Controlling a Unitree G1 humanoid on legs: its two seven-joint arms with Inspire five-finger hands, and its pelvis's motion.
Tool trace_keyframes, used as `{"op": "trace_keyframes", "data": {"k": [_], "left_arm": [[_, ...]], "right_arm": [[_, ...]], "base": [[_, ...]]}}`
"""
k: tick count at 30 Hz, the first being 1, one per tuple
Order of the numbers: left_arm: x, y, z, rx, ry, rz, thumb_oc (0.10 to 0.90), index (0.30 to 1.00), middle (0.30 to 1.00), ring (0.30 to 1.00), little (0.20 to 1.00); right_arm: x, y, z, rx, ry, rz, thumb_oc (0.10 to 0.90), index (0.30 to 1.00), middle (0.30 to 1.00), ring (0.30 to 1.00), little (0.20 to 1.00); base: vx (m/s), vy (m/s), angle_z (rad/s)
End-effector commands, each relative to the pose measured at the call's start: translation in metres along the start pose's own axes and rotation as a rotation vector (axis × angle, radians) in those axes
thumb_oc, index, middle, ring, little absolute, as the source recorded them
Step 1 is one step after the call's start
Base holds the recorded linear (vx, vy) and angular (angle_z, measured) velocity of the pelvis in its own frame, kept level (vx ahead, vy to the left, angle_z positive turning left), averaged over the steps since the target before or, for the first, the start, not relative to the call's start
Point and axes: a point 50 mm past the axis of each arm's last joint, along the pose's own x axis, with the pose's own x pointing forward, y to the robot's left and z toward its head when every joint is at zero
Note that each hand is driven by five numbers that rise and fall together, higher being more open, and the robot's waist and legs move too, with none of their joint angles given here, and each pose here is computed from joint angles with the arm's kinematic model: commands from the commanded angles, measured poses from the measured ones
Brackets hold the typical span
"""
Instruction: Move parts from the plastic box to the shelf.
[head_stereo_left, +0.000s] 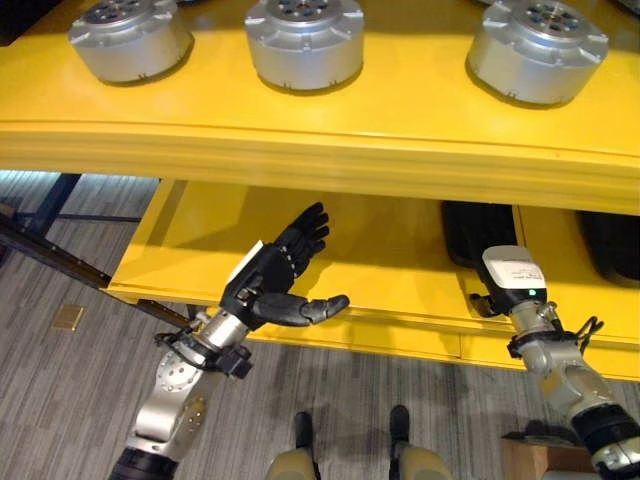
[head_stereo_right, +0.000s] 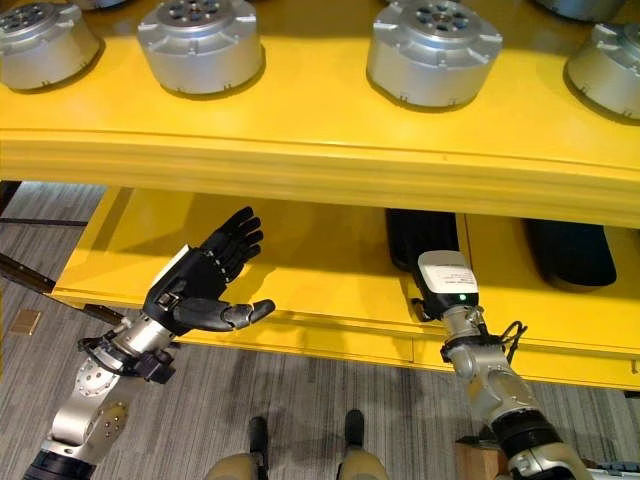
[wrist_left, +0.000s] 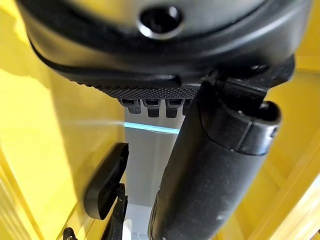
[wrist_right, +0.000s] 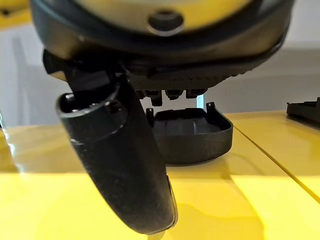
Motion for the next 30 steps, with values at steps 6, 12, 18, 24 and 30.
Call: {"op": "trace_keyframes", "data": {"k": [6, 12, 18, 24, 30], "left_arm": [[0.009, -0.014, 0.041, 0.026, -0.273, -0.054, 0.900, 1.000, 1.000, 1.000, 1.000], [0.005, -0.015, 0.041, 0.013, -0.283, -0.024, 0.900, 1.000, 1.000, 1.000, 1.000], [0.000, -0.016, 0.044, 0.002, -0.298, 0.007, 0.900, 1.000, 1.000, 1.000, 1.000], [-0.001, -0.017, 0.045, -0.015, -0.310, 0.014, 0.900, 1.000, 1.000, 1.000, 1.000], [-0.004, -0.018, 0.042, -0.048, -0.305, 0.014, 0.900, 1.000, 1.000, 1.000, 1.000]], "right_arm": [[0.014, -0.065, 0.010, 0.055, -0.068, -0.438, 0.900, 1.000, 1.000, 1.000, 1.000], [-0.002, -0.084, 0.025, 0.146, -0.126, -0.607, 0.900, 1.000, 1.000, 1.000, 1.000], [-0.020, -0.103, 0.035, 0.225, -0.154, -0.744, 0.900, 1.000, 1.000, 1.000, 1.000], [-0.030, -0.116, 0.050, 0.346, -0.240, -0.761, 0.900, 1.000, 1.000, 1.000, 1.000], [-0.040, -0.108, 0.053, 0.570, -0.228, -0.672, 0.900, 1.000, 1.000, 1.000, 1.000]], "base": [[0.02, 0.023, -0.03], [0.02, 0.044, -0.08], [0.01, 0.058, -0.02], [-0.01, 0.065, -0.09], [0.00, 0.128, -0.02]]}}
